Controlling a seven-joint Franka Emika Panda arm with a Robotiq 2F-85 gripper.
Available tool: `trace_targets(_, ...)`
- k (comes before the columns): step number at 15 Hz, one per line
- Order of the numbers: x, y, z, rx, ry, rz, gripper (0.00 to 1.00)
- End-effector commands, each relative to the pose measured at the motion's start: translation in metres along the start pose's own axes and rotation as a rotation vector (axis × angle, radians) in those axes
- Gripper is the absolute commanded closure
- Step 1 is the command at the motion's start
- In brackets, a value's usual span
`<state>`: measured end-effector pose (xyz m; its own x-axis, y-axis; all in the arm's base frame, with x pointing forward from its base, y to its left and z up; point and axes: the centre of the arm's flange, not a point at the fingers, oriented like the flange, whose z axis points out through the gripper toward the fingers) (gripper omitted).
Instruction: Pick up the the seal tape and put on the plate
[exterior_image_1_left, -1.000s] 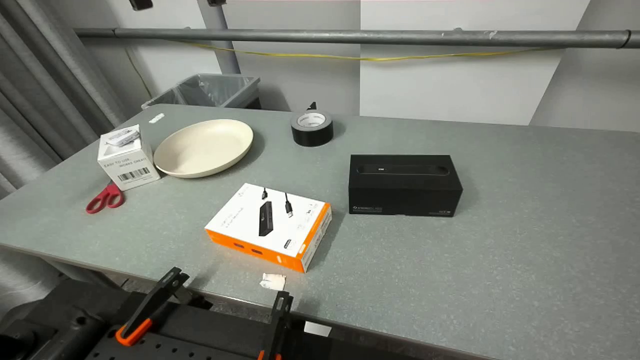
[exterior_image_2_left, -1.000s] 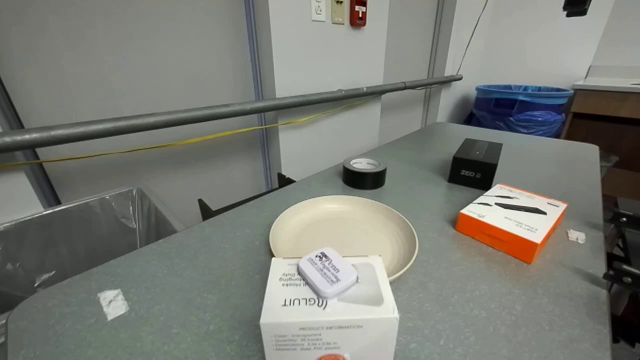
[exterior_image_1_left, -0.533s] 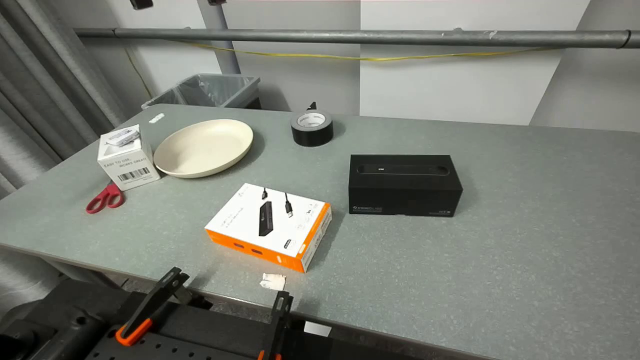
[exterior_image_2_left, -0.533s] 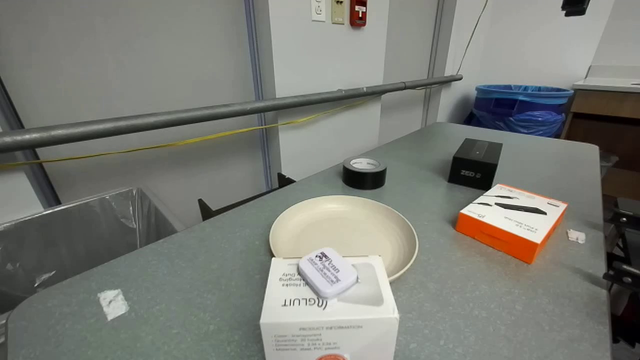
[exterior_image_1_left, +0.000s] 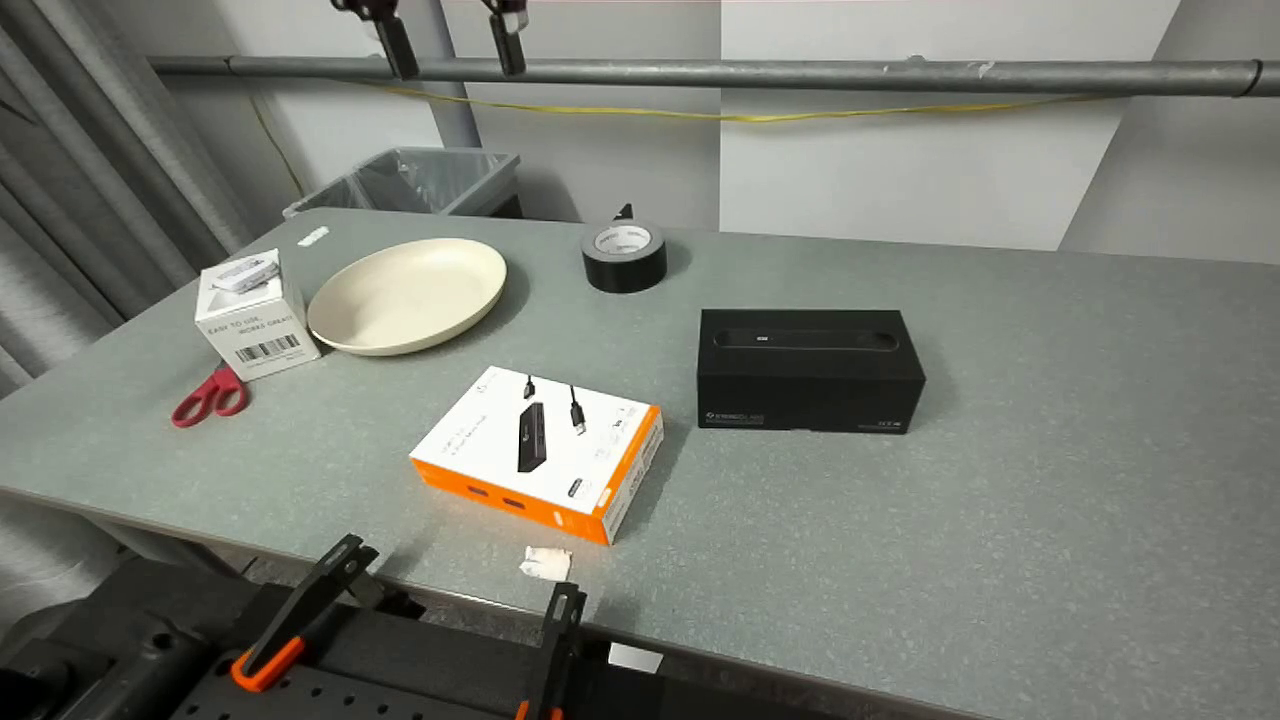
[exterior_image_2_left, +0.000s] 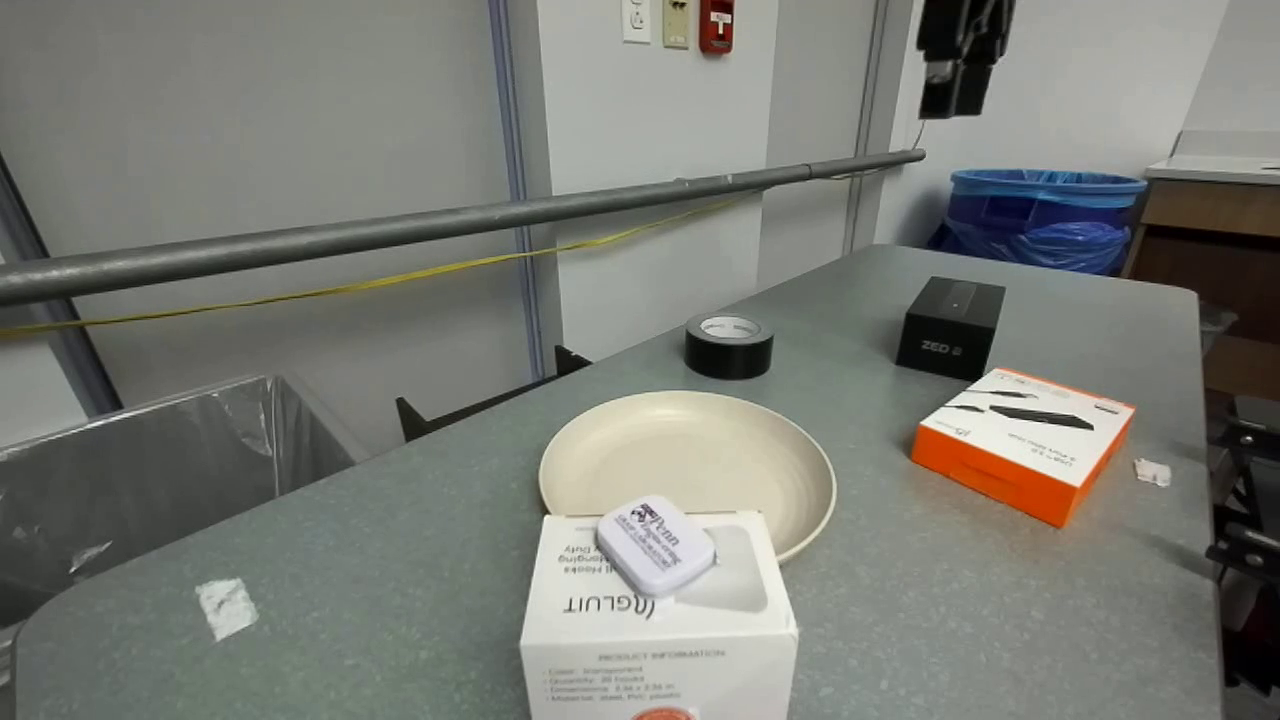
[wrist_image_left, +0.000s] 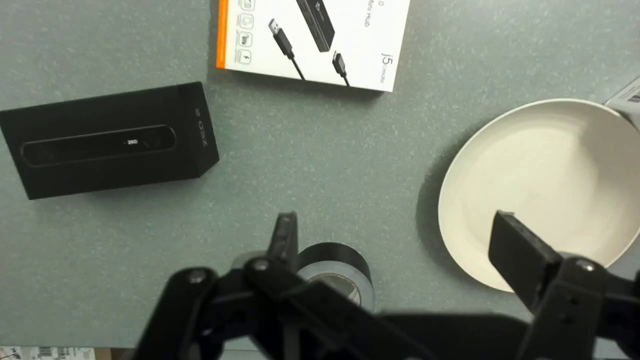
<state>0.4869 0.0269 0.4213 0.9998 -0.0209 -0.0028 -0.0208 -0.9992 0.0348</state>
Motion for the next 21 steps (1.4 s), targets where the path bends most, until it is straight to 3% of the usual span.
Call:
trace_targets(1, 0.085, -0.004, 0.038, 0.013, -0.059, 0.037, 0.00)
trace_targets(2, 0.102, -0.003, 0.043, 0.030, -0.089, 0.040, 0.00)
trace_targets(3, 0.045, -0.002, 0.038, 0.007, -0.051, 0.013, 0.00)
trace_targets(6, 0.078, -0.002, 0.060, 0.011, -0.075, 0.021, 0.00)
trace_targets(10, 0.089, -0.006, 0.062, 0.012, -0.069, 0.022, 0.00)
trace_targets(12, 0.122, -0.013, 0.085, 0.015, -0.105, 0.043, 0.00)
trace_targets(16, 0.172, -0.021, 0.134, -0.009, -0.064, 0.149, 0.00)
trace_targets(21, 0.209, -0.035, 0.196, -0.049, -0.074, 0.211, 0.00)
